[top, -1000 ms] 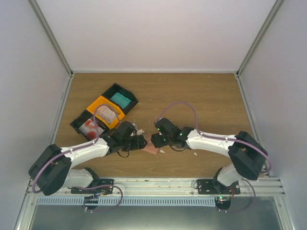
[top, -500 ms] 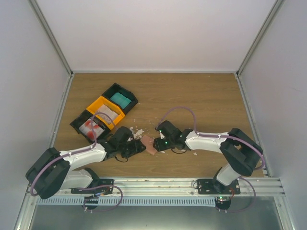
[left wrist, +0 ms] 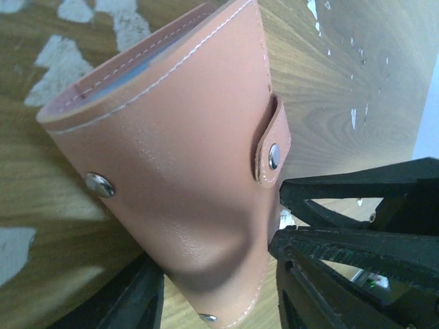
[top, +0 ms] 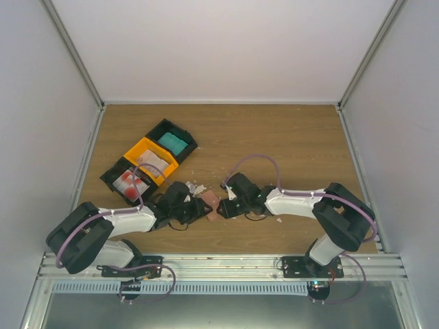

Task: Put the credit cards into the card holder
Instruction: Open the card holder at the center of the board.

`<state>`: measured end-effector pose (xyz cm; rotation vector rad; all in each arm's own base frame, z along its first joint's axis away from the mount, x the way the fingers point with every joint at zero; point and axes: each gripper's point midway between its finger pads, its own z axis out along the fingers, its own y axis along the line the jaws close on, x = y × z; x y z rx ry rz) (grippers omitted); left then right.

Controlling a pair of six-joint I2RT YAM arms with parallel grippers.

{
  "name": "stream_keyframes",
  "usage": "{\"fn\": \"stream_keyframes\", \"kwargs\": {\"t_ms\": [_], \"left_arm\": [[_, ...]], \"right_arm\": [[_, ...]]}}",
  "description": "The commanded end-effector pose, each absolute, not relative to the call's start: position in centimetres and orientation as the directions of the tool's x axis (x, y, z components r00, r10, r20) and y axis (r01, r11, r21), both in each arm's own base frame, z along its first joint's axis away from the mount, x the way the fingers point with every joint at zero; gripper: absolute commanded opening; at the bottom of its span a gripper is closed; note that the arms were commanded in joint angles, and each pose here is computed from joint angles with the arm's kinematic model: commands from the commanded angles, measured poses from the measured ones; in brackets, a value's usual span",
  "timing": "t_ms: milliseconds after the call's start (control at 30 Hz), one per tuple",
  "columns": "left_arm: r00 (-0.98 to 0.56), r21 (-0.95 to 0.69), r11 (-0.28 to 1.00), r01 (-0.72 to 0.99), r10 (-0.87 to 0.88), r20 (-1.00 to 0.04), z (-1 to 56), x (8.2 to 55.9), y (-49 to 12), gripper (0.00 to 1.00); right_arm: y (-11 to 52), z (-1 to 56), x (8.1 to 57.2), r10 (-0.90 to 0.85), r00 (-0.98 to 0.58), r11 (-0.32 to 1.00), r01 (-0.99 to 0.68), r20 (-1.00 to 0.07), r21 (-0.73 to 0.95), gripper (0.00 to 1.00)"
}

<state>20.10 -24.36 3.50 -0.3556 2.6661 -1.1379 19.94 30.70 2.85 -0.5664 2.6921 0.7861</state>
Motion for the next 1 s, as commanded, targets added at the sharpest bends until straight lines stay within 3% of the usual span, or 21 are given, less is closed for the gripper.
{"fn": "stream_keyframes", "kwargs": {"t_ms": [0,267,400,500,600,867,967], "left_arm": [[-0.943,-0.781,0.625,0.0,-0.261,-0.209,4.9,21.1,-25.8,0.43],[-0.932,-0.79,0.606,0.092,-0.226,-0.282,5.7,21.0,-26.0,0.24],[-0.927,-0.776,0.617,0.131,-0.201,-0.317,6.4,21.3,-26.1,0.01],[-0.923,-0.761,0.628,0.165,-0.173,-0.343,7.2,21.4,-26.3,0.0],[-0.922,-0.743,0.641,0.192,-0.141,-0.36,8.0,21.6,-26.5,0.0],[-0.923,-0.732,0.645,0.219,-0.107,-0.37,9.2,21.9,-27.1,0.0],[-0.924,-0.725,0.656,0.212,-0.108,-0.368,9.3,22.0,-26.9,0.0]], "right_arm": [[29.5,0.4,18.4,-0.315,-0.901,0.79,-0.423,-0.297,0.444,0.33],[29.7,0.7,18.9,-0.29,-0.904,0.796,-0.41,-0.315,0.445,0.33],[29.6,3.0,20.6,-0.256,-0.885,0.815,-0.414,-0.389,0.405,0.4],[29.2,4.9,21.9,-0.226,-0.868,0.837,-0.405,-0.443,0.367,0.61],[29.4,6.5,22.7,-0.21,-0.854,0.842,-0.405,-0.477,0.355,0.69],[30.2,7.7,24.4,-0.188,-0.843,0.86,-0.389,-0.503,0.33,0.69],[28.8,6.7,25.1,-0.167,-0.859,0.91,-0.323,-0.484,0.26,0.63]]}}
